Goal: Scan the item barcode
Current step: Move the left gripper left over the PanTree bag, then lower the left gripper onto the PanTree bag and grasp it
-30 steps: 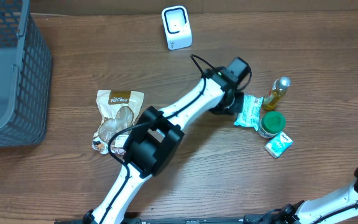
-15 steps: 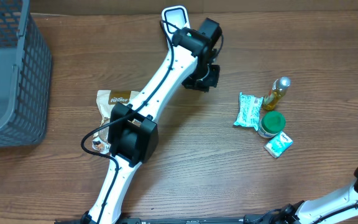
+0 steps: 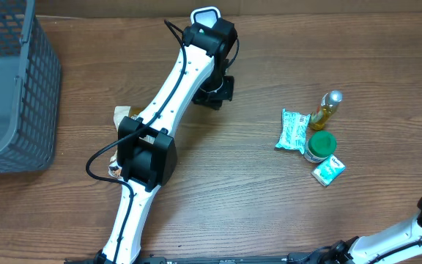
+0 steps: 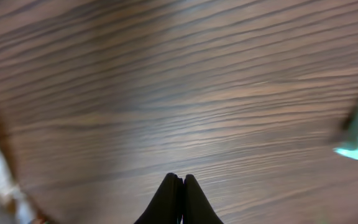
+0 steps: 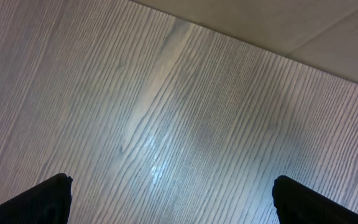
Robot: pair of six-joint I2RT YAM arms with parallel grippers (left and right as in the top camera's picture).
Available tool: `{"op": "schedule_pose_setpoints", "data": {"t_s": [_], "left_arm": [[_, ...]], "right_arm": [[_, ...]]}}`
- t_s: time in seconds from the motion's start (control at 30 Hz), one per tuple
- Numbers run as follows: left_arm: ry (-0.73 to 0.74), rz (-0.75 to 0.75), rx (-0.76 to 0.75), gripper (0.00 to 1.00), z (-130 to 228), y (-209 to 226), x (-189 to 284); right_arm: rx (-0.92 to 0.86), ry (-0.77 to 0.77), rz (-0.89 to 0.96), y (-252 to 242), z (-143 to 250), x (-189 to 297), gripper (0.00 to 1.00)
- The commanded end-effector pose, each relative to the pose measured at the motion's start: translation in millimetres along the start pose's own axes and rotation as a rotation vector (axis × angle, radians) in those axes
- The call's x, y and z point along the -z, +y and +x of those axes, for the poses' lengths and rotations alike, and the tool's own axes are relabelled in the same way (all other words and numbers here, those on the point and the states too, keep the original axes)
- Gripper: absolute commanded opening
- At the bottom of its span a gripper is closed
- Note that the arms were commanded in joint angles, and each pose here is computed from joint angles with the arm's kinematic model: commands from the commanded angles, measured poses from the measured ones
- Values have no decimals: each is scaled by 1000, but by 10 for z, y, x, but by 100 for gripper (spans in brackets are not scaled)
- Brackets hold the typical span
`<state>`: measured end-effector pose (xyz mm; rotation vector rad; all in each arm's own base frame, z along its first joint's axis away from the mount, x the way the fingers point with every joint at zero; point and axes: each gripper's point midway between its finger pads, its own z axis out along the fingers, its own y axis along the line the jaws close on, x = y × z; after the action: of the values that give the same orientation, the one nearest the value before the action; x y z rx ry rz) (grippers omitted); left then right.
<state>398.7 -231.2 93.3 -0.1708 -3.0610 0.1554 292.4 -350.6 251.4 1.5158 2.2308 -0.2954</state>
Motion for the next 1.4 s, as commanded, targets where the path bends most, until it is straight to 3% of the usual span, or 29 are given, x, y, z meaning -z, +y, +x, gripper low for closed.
{"op": "schedule_pose_setpoints", "data": {"t_s": [0.0,0.23,0.5,1.0,1.17,1.37], "left_arm": [[-68,-111,43,5,-63,212,168],[-131,-158,66,4,-33,364,480],[-260,-340,138,4,118,743,1065],[-420,-356,90,4,297,1026,1820],[-427,-315,190,4,312,1378,1945],[-328,-140,244,4,344,1648,1790]], "right_arm": [[-3,-28,-2,-9,-47,88,100],[-3,-28,-2,-9,-47,88,100],[-3,-28,-2,-9,-47,88,100],[-3,-28,-2,-9,-47,88,100],[-3,-28,-2,-9,-47,88,100],[-3,-28,-2,-9,-47,88,100]]}}
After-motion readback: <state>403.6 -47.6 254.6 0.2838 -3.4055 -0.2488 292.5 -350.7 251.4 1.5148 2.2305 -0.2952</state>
